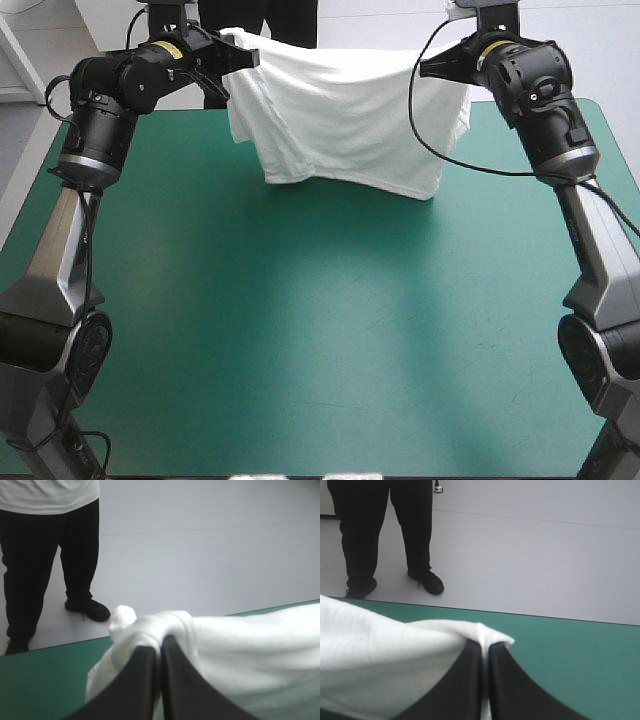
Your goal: Fold the cloth
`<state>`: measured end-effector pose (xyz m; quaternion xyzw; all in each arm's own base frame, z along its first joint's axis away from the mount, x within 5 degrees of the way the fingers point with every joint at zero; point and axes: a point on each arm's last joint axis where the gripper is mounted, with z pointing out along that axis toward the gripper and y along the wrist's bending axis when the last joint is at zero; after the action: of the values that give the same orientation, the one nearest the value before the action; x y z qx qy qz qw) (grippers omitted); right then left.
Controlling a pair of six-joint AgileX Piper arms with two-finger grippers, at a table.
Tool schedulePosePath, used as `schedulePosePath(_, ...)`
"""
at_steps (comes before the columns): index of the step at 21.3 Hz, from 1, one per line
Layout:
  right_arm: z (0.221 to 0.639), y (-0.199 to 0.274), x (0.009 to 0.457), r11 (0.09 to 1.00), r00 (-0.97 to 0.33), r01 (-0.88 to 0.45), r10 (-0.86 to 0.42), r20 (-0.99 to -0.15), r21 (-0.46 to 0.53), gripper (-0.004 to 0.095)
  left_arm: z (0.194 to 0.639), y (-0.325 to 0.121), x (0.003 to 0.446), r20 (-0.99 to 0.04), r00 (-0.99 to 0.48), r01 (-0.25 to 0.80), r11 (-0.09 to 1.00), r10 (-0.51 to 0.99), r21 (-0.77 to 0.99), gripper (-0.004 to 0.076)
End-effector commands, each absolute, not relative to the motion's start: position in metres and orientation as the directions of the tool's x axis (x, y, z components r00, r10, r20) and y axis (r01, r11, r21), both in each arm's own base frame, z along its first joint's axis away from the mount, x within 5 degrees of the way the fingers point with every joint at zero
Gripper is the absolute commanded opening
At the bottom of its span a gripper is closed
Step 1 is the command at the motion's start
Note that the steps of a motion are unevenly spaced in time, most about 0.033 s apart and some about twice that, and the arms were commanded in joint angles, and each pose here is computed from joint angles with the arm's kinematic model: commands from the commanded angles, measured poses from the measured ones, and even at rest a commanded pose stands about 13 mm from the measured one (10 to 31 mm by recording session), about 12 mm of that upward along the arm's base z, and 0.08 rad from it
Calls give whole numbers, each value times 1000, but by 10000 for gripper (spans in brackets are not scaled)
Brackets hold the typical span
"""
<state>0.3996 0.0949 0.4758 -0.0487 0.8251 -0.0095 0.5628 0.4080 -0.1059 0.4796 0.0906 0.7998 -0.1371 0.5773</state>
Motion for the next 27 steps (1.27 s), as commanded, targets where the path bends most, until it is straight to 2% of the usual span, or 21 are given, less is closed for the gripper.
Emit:
schedulePosePath(1, 505, 76, 389, 997, -257, -78, -24, -966, -4, -17, 511, -104, 396, -985, -162, 313, 944, -56, -105, -10)
schedulePosePath(5, 478, 77, 399, 995, -412, -95, -9, -911, 33, -17, 478, -110, 415, -953, -302, 310, 945, -11, -109, -10)
schedulePosePath(7, 458, 80, 406, 994, -509, -100, -6, -861, 52, -17, 453, -113, 425, -908, -417, 309, 944, 27, -113, -10)
schedulePosePath(10, 414, 87, 415, 989, -648, -108, 7, -761, 101, -17, 396, -120, 444, -754, -654, 272, 949, 59, -162, -10)
schedulePosePath(11, 404, 88, 415, 990, -678, -105, 2, -735, 99, -17, 388, -121, 446, -726, -686, 260, 950, 56, -172, -10)
schedulePosePath(12, 382, 88, 413, 990, -751, -97, -7, -660, 100, -17, 378, -125, 446, -680, -731, 236, 954, 48, -187, -10)
schedulePosePath(13, 370, 89, 412, 990, -785, -93, -8, -619, 106, -17, 375, -126, 446, -671, -739, 234, 956, 59, -175, -10)
schedulePosePath(14, 352, 91, 406, 990, -825, -104, -33, -564, 95, -17, 369, -135, 441, -657, -744, 243, 965, 122, -96, -10)
schedulePosePath(17, 332, 99, 378, 986, -825, -158, -102, -555, 53, -17, 349, -156, 411, -615, -759, 205, 975, 214, 87, -10)
schedulePosePath(20, 316, 96, 348, 984, -838, -171, -119, -532, 51, -17, 326, -164, 371, -626, -751, 246, 969, 209, 29, -10)
schedulePosePath(23, 297, 91, 309, 982, -867, -173, -117, -484, 73, -17, 303, -153, 325, -599, -784, 229, 973, 165, -32, -10)
schedulePosePath(27, 274, 88, 275, 981, -896, -173, -117, -428, 94, -17, 289, -140, 290, -559, -815, 224, 973, 157, -54, -10)
